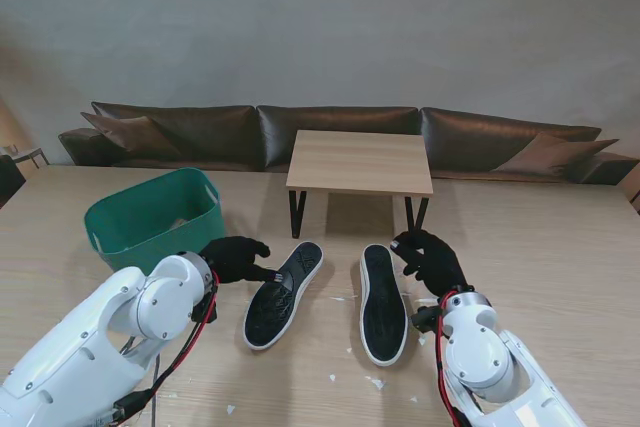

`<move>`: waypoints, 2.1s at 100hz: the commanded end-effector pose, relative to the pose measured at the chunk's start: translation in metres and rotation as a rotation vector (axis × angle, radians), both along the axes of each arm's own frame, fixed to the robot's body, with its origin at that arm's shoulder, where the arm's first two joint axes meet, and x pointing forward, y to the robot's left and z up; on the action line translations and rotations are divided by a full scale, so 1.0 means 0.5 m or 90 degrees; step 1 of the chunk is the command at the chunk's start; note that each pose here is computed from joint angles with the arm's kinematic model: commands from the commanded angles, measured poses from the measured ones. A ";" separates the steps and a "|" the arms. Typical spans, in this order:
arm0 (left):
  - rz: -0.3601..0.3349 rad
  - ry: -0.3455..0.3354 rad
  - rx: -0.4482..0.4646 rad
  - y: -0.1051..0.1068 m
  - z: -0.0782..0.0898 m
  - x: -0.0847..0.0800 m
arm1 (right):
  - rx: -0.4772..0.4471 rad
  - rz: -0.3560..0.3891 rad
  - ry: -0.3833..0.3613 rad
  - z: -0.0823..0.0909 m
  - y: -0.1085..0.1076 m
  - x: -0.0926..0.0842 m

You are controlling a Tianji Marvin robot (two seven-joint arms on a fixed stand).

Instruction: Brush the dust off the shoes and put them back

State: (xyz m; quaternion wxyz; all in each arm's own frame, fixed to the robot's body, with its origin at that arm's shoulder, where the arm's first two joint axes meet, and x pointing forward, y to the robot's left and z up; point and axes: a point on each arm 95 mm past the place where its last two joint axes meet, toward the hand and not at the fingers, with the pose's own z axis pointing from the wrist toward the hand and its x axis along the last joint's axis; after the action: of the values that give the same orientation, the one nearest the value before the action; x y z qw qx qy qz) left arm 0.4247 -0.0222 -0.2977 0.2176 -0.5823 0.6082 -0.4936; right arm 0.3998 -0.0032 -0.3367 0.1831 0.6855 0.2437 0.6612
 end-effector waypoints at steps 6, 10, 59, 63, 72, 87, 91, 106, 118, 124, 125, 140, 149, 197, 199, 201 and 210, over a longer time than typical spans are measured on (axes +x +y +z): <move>0.009 0.030 -0.007 -0.009 -0.024 0.010 | 0.002 0.013 0.002 0.008 0.007 -0.013; 0.016 0.038 -0.015 -0.012 -0.031 0.014 | 0.002 0.013 0.002 0.009 0.006 -0.015; 0.035 0.103 -0.016 -0.057 -0.095 0.046 | 0.005 0.009 -0.001 0.019 0.003 -0.022; 0.041 0.102 -0.019 -0.062 -0.101 0.048 | 0.005 0.009 -0.001 0.019 0.002 -0.022; 0.055 0.093 -0.027 -0.074 -0.113 0.052 | 0.006 0.008 -0.001 0.020 0.002 -0.022; 0.063 0.079 -0.035 -0.094 -0.128 0.053 | 0.007 0.007 -0.002 0.022 0.000 -0.023; 0.069 0.074 -0.041 -0.099 -0.130 0.053 | 0.007 0.007 -0.002 0.022 0.000 -0.023; 0.092 0.088 -0.069 -0.119 -0.141 0.046 | 0.007 0.008 -0.002 0.023 0.000 -0.024; 0.093 0.098 -0.069 -0.125 -0.150 0.041 | 0.007 0.008 -0.002 0.023 0.000 -0.024; 0.094 0.097 -0.071 -0.125 -0.154 0.039 | 0.008 0.008 -0.003 0.023 0.001 -0.023; 0.095 0.096 -0.072 -0.125 -0.155 0.038 | 0.008 0.008 -0.003 0.023 0.001 -0.023; 0.097 0.075 -0.082 -0.117 -0.159 0.032 | 0.007 0.009 -0.004 0.023 0.001 -0.023; 0.098 0.057 -0.101 -0.107 -0.153 0.026 | 0.007 0.009 -0.004 0.023 0.001 -0.023; 0.033 -0.071 -0.213 -0.046 -0.075 -0.017 | 0.012 0.020 -0.057 0.053 0.038 -0.039; 0.027 -0.080 -0.222 -0.046 -0.071 -0.018 | 0.012 0.022 -0.059 0.055 0.041 -0.039; 0.022 -0.087 -0.230 -0.046 -0.068 -0.019 | 0.012 0.025 -0.061 0.058 0.045 -0.039; 0.000 -0.123 -0.263 -0.048 -0.056 -0.022 | 0.001 0.044 -0.062 0.070 0.059 -0.035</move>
State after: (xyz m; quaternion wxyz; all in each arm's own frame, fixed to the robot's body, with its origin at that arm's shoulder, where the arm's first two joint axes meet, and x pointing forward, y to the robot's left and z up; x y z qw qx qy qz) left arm 0.4122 -0.0416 -0.3349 0.1538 -0.5675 0.4774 -0.6530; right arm 0.3817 0.0137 -0.3108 0.1867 0.6520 0.2418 0.6939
